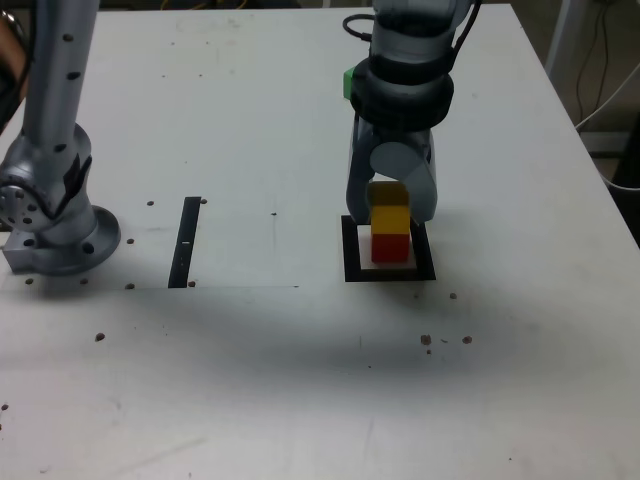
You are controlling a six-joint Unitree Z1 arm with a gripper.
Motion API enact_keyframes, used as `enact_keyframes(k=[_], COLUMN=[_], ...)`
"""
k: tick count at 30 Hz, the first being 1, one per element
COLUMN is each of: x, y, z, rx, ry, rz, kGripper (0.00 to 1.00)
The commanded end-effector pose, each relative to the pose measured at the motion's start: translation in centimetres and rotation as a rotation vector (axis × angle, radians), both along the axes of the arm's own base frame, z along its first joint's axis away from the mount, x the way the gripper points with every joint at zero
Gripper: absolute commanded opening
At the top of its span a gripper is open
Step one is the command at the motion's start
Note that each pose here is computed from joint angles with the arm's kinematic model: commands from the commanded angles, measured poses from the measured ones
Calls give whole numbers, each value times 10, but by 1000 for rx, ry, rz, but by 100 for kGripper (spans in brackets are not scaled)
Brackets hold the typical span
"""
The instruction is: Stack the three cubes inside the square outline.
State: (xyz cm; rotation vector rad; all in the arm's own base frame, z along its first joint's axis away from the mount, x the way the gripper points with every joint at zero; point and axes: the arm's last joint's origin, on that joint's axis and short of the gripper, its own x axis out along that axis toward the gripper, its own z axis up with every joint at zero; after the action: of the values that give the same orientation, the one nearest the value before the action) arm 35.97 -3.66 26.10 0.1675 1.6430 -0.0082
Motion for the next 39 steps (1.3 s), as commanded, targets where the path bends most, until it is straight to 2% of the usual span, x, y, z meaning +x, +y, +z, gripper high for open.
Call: enact_keyframes(k=[1,4,6,14,20,22,24,27,29,31,34,39], x=[0,-1,-2,-13,-38,-46,-52,-61,-67,-71,-75,-73], y=[1,0,0,3,12,21,34,62,88,110,140,178], z=[-4,-4,-4,8,40,49,52,50,46,45,47,60], rx=[-5,-12,-14,5,59,73,77,60,56,63,84,99], ry=[5,5,4,-16,-67,-72,-53,4,39,47,24,-56], rz=[-1,-3,-2,15,13,-2,-18,-12,30,85,175,283], kGripper=[70,91,98,99,100,100,100,100,100,100,100,100])
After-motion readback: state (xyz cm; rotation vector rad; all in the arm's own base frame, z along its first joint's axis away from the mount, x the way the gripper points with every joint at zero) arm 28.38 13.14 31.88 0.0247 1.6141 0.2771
